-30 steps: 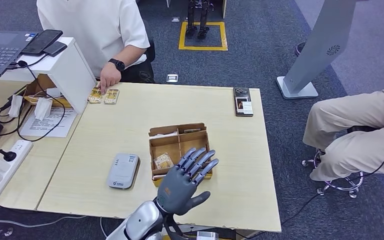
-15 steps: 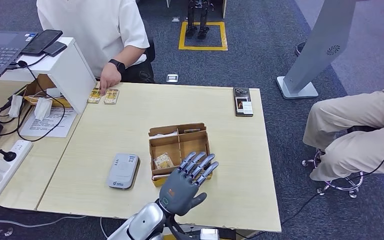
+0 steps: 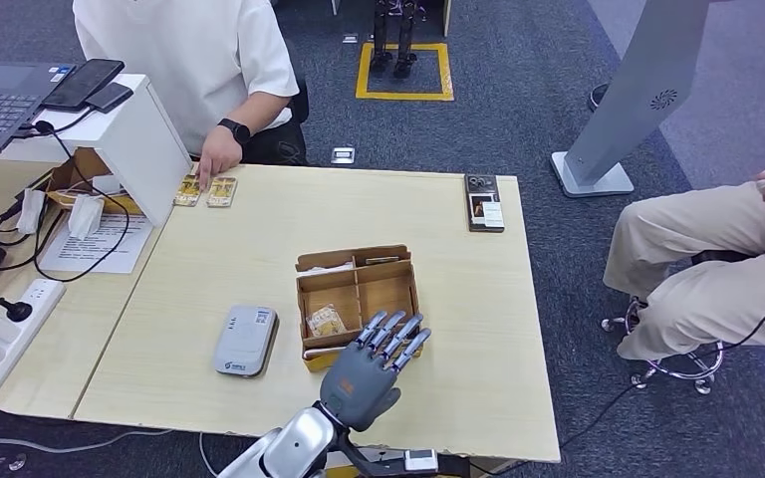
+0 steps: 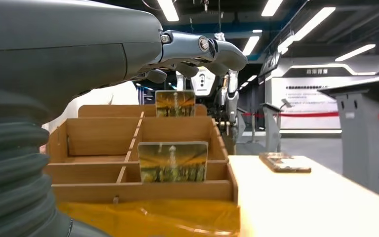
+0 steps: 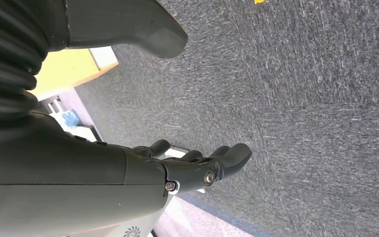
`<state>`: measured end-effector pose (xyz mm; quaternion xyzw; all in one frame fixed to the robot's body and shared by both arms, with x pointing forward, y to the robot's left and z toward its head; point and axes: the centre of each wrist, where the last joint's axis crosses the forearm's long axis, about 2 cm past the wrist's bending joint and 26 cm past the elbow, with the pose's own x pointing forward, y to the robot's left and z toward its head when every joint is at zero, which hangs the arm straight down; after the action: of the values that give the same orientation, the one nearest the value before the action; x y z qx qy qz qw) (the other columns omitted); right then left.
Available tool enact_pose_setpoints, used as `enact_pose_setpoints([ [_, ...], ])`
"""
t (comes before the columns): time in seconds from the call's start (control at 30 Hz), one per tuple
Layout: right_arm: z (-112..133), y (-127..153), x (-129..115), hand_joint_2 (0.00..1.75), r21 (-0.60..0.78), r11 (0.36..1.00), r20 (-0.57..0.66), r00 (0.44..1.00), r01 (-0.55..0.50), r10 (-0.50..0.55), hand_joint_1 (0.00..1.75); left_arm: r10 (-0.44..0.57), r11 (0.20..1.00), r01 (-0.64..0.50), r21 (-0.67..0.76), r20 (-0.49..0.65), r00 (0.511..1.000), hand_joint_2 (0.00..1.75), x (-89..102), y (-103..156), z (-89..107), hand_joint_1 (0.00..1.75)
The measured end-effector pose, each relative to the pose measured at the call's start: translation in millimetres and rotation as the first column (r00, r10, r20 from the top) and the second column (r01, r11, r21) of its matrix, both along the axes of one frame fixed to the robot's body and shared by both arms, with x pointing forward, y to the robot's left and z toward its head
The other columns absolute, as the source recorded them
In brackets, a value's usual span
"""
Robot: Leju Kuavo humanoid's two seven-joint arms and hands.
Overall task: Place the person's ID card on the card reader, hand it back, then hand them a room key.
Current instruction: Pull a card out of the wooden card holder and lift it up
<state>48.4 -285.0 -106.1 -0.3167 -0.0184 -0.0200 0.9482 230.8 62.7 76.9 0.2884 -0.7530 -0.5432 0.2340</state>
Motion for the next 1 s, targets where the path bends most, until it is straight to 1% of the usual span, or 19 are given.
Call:
enact_pose_setpoints([
  [0.23, 0, 0, 0, 1.75, -0.001, 1.000, -0.005, 1.000, 0.006, -0.006, 0.00, 0.055, 0.998, -0.054, 0.038, -0.028, 0.998, 1.75, -2.5, -1, -8.4, 0.00],
  [0.43, 0, 0, 0, 1.75, -0.003, 1.000, -0.006, 1.000, 0.011, -0.011, 0.00, 0.092, 0.996, -0.091, 0.021, -0.027, 0.995, 1.75, -3.1, -3, -8.3, 0.00],
  [0.63, 0, 0, -1, 1.75, -0.003, 1.000, -0.007, 1.000, 0.018, -0.018, 0.00, 0.120, 0.992, -0.120, -0.040, -0.014, 0.993, 1.75, -2.8, -6, -3.5, 0.00],
  [0.87, 0, 0, -1, 1.75, -0.007, 1.000, -0.007, 1.000, 0.029, -0.029, 0.00, 0.142, 0.979, -0.141, -0.148, -0.004, 0.990, 1.75, -1.9, -4, 9.1, 0.00],
  [1.0, 0, 0, -1, 1.75, -0.009, 0.999, -0.007, 0.999, 0.031, -0.031, 0.00, 0.153, 0.975, -0.151, -0.165, 0.005, 0.988, 1.75, -0.2, -2, 12.4, 0.00],
])
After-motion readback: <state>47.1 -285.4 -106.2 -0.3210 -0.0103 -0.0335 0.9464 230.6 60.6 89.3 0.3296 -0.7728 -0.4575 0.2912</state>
